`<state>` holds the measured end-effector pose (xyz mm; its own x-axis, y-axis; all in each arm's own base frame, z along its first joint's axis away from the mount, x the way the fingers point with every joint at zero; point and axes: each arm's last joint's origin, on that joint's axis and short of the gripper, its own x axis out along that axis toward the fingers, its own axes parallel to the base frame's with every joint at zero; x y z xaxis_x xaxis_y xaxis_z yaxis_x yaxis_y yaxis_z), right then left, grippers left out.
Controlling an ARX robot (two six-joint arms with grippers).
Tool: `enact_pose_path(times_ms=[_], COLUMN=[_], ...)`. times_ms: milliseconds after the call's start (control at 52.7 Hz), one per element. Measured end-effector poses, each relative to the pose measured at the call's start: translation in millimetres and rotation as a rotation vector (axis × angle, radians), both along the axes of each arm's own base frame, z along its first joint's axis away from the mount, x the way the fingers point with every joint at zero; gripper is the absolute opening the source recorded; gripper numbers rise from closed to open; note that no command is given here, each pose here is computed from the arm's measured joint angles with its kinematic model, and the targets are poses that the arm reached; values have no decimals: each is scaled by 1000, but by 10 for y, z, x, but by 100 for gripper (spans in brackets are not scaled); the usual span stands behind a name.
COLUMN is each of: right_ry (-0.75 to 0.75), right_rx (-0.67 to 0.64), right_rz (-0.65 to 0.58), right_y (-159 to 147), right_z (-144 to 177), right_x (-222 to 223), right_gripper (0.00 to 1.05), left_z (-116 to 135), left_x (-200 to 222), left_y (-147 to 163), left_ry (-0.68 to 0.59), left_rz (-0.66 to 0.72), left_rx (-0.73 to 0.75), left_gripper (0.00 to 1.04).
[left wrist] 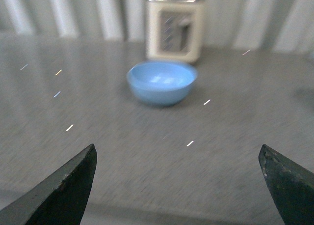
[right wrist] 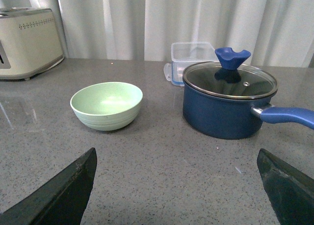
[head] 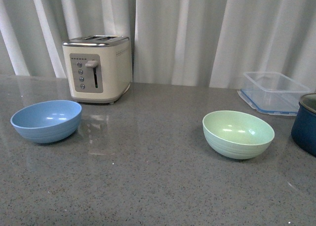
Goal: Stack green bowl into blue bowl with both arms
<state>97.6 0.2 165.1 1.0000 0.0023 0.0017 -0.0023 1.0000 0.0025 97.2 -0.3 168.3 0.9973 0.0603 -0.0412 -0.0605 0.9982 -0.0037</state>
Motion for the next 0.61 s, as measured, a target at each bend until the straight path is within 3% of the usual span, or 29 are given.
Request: enact_pose_path(times_ms=[57,133,360,607], right_ry=[0,-1,-1,-1], right_rx=[0,0,0,0], right_rz=[-1,0,1,1], right_y=[0,0,0,0], right_z=[0,1,1,1], right_x=[0,0,0,0], right_gripper=[95,95,95,95], left_z=[-23,15,539,967], left_x=[17,55,236,725], left_y=[19,35,168,412], left_ry=[138,194,119,145], left_rz=[147,169,159,178], left_rx=[10,-6,-133,-298], left_gripper=[98,98,98,98])
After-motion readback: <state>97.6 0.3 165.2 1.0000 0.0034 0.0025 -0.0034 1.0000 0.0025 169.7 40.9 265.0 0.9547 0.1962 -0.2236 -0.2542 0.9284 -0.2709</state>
